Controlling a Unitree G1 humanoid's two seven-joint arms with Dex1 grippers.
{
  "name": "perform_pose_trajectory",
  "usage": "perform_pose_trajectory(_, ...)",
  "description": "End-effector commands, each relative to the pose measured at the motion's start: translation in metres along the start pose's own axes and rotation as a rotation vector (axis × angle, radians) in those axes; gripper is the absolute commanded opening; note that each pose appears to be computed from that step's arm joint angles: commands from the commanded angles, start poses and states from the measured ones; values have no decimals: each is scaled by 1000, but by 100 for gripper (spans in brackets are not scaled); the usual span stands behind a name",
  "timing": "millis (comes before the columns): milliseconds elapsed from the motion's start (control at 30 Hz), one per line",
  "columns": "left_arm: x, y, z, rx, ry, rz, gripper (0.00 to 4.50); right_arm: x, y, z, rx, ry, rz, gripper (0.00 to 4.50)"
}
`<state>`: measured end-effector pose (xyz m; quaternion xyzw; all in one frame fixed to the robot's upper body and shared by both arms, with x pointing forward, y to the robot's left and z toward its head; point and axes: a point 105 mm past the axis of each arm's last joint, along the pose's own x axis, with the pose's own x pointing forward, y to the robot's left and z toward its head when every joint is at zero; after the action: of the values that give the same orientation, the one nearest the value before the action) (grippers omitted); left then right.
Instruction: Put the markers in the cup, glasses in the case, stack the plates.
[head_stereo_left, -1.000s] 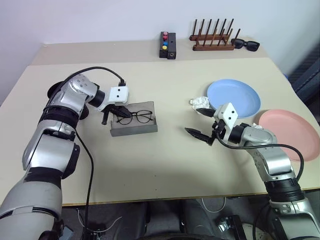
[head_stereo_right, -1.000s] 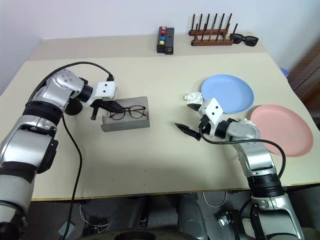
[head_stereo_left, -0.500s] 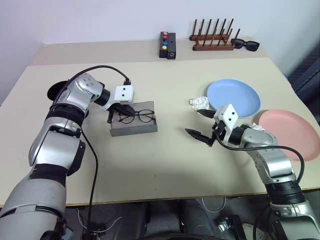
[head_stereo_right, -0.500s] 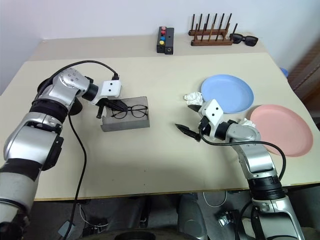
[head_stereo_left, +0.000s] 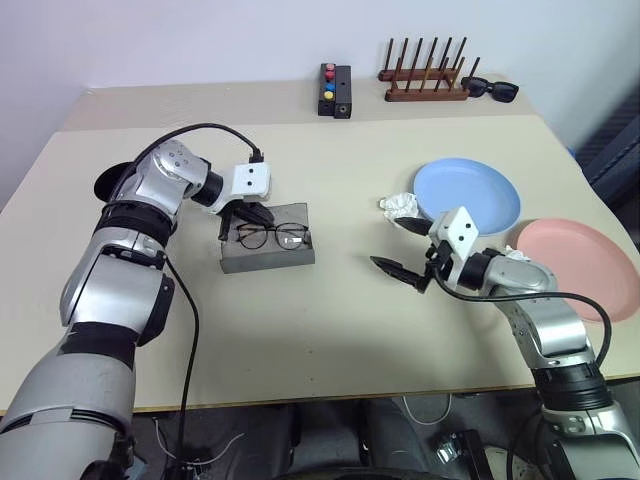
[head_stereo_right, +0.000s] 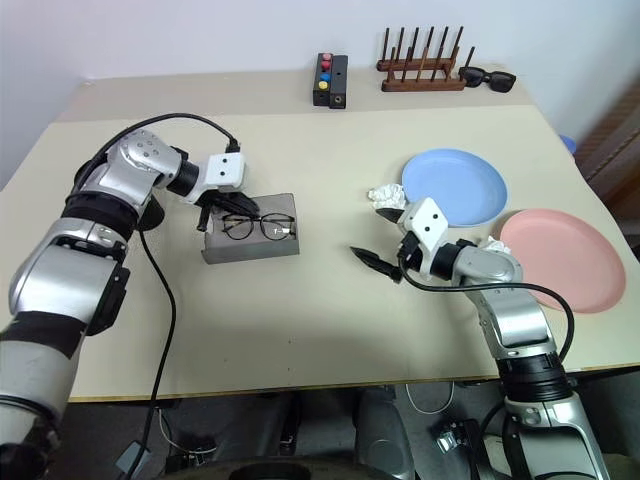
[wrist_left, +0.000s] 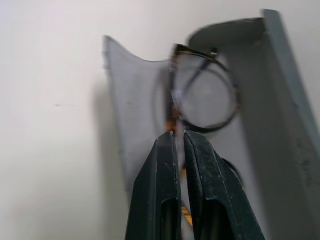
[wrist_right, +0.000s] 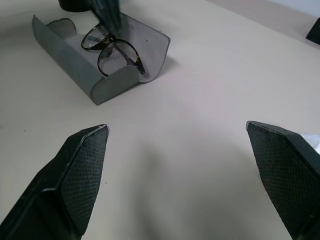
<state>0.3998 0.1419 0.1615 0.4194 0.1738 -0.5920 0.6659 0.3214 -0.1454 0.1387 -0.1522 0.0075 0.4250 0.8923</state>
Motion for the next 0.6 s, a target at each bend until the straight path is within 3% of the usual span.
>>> perform_pose_trajectory(33, -14, 4, 6, 6, -27, 10, 24, -6, -4, 15, -36, -41, -18, 450)
perform_pose_trajectory(467, -11, -2, 4, 10, -17, -36, 24, -5, -4, 14, -36, -43, -21, 450)
perform_pose_trajectory(600, -12, -3, 6, 8, -23, -44, 154, -5, -4, 15, -37, -43, -23, 450)
